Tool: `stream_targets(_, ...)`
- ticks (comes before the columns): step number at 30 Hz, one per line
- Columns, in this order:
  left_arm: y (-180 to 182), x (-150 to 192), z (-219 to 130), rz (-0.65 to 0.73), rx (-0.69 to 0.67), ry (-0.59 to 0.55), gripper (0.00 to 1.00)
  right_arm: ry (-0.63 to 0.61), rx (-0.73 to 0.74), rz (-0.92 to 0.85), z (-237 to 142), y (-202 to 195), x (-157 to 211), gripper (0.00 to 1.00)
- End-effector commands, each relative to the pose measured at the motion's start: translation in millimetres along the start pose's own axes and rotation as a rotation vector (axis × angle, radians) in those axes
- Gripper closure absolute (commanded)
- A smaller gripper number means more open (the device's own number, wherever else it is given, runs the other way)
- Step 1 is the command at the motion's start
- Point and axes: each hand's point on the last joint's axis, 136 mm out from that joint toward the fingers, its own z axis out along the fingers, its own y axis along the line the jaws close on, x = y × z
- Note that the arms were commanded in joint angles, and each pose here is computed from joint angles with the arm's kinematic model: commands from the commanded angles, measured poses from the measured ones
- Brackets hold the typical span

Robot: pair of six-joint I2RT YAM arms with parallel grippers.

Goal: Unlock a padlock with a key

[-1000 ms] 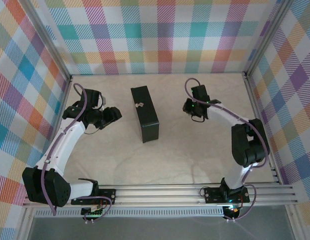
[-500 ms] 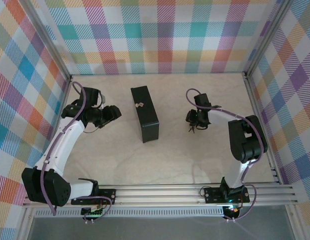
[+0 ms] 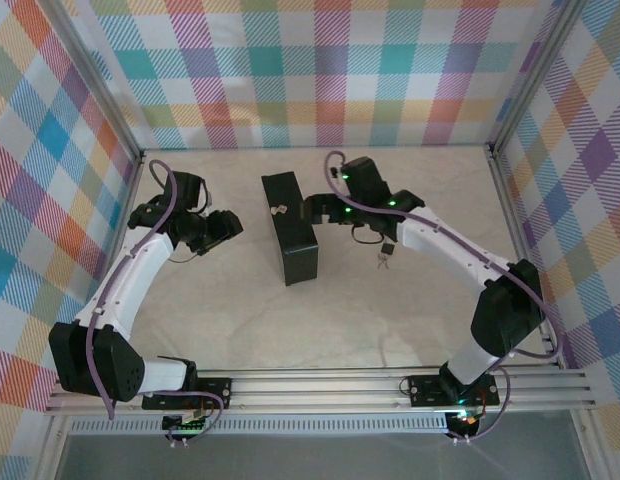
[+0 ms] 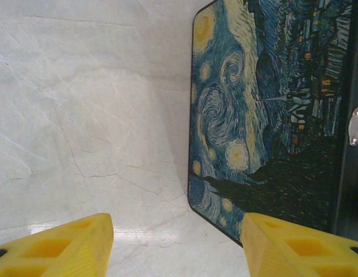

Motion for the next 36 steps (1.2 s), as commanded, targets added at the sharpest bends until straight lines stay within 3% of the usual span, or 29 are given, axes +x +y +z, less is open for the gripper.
stream_targets(1,8,-4,4,-0.021,-0.02,-0.014,0.4,0.081,0.003,-0.054,14,17,16,0.0)
stream_targets(11,11,-5,-4,-0.016,-0.026,-0.032,0.39,0.158,0.062,-0.189,45,42,30,0.0)
stream_targets(26,13,-3,-8,-0.014,-0.016,-0.037,0.39,0.223,0.125,-0.225,61,50,49,0.0)
stream_targets(29,12,-3,-10,-0.006,-0.014,-0.039,0.39,0.236,0.128,-0.201,65,47,54,0.12)
stream_targets(36,13,9,-5,0.021,-0.001,0.003,0.39,0.185,-0.163,0.101,65,40,48,0.22)
